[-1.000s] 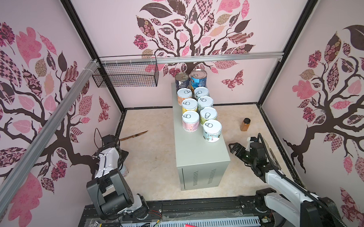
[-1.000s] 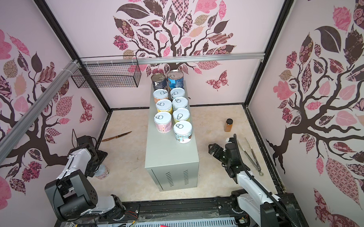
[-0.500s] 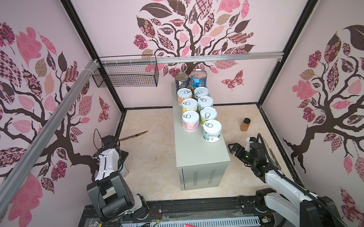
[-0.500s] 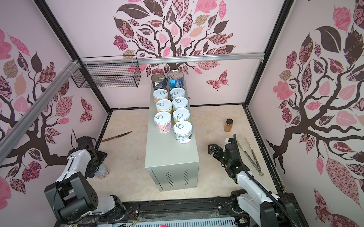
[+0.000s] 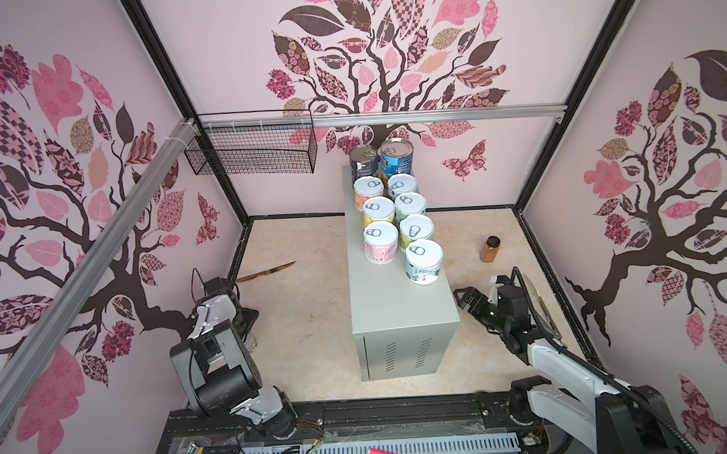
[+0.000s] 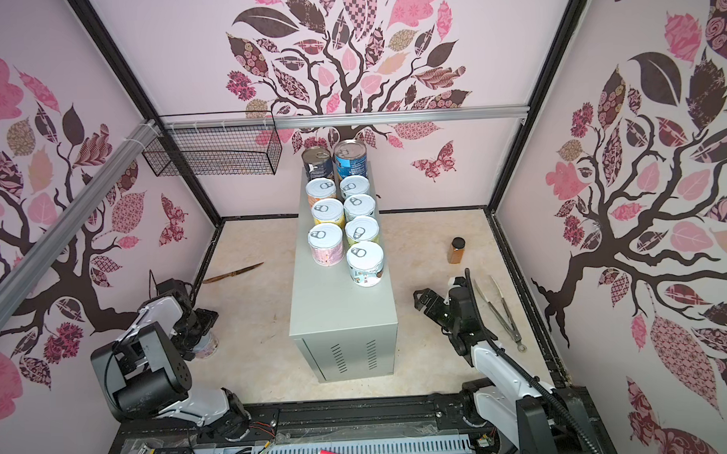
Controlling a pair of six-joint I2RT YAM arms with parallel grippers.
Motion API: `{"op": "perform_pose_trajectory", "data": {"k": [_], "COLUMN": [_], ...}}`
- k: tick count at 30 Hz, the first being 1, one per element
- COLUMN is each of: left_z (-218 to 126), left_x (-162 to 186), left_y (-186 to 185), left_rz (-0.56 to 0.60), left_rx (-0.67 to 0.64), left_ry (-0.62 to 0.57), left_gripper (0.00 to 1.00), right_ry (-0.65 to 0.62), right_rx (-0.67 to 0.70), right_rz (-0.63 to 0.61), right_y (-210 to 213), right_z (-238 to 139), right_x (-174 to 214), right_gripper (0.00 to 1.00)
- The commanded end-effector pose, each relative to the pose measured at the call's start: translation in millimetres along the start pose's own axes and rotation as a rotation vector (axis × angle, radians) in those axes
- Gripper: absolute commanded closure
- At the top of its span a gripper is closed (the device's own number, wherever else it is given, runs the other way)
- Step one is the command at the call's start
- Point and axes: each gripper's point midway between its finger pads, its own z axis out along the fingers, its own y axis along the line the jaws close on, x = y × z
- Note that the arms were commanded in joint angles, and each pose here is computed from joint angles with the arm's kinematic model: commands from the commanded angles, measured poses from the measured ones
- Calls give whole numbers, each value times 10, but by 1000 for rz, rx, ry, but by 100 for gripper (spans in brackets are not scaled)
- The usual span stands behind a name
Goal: Place and organize the canned foods onto the counter
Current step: 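Lift the pink-labelled can with the left gripper off the floor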
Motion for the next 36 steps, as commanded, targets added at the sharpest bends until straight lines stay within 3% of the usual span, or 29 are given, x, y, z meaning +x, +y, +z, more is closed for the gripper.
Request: {"op": "perform_pose_trajectory", "data": {"k": [1,11,20,24,31,36], "left_z": [160,317,270,71,-567,-1103], "left_x": [81,144,243,290,194,110], "left_y": [35,-19,-92,-226,-493,-594], "left_rz": [-30,-32,12,79,210,318], "left_rx": [6,25,80,122,227,277], "left_ry": [74,145,162,116,-16,-146], "left_gripper": [2,7,32,43,53,54], "right_ry": [-7,0,-5,-6,-9,-13], "right_rx": [-16,-16,-19,-22,-32,-34], "right_rz": [-3,-1,-4,-7,-16,-23], "right_y": [36,24,39,46,74,81], "right_z": [7,27,3,-11,-27,-38], "right_x": [-23,-10,-18,-18,-27,-33], "right_gripper": [0,0,0,0,0,0]}}
